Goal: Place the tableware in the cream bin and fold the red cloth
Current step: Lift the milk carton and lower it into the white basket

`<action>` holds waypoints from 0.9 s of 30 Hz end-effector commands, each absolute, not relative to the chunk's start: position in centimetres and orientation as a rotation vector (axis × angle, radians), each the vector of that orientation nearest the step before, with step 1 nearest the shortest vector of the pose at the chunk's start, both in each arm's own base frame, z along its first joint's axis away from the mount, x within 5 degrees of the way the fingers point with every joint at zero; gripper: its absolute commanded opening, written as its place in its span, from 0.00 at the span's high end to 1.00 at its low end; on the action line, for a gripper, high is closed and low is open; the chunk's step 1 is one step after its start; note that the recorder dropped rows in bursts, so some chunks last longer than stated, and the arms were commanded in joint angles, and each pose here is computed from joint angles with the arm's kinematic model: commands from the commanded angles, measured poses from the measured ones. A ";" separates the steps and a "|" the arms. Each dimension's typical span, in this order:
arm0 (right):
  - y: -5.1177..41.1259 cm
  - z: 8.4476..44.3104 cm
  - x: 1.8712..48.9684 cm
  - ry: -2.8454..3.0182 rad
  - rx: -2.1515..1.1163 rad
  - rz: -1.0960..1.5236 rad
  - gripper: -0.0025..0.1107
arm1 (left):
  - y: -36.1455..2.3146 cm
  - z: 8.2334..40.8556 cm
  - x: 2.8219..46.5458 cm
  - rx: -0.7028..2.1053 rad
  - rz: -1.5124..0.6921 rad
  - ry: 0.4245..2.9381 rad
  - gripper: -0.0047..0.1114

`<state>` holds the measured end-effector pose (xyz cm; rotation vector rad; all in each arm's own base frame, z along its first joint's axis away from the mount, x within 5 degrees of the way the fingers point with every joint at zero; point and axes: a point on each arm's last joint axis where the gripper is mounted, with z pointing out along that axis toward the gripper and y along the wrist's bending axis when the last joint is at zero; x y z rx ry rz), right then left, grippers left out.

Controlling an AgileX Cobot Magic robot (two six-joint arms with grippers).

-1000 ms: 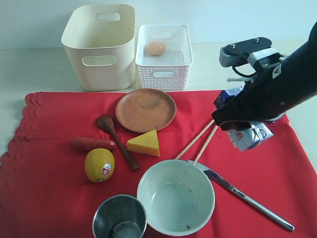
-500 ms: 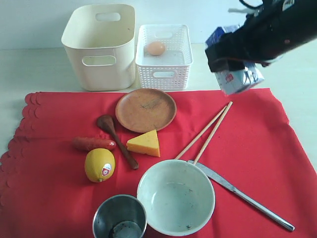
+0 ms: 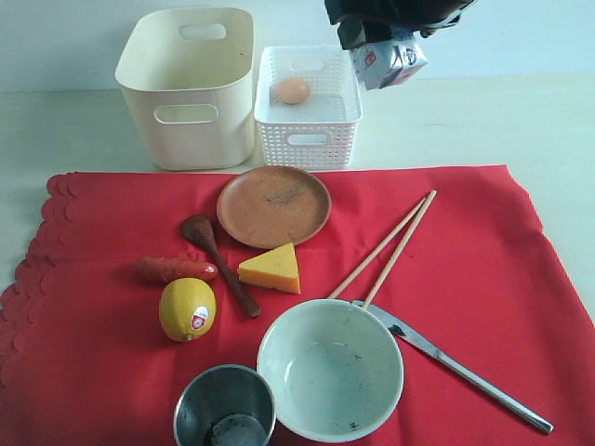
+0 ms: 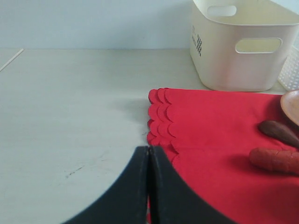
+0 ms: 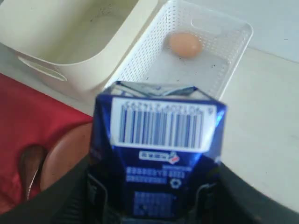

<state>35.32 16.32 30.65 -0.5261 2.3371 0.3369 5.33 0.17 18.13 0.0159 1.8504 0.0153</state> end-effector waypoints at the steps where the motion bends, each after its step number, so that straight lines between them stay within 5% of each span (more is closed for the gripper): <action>1: 17.6 29.8 38.0 2.329 -0.554 0.333 0.98 | 0.2 18.1 5.3 0.011 0.015 1.841 0.96; 27: 21.5 22.0 47.2 2.291 -0.509 0.345 0.98 | 0.2 18.1 5.3 0.009 0.013 1.841 0.96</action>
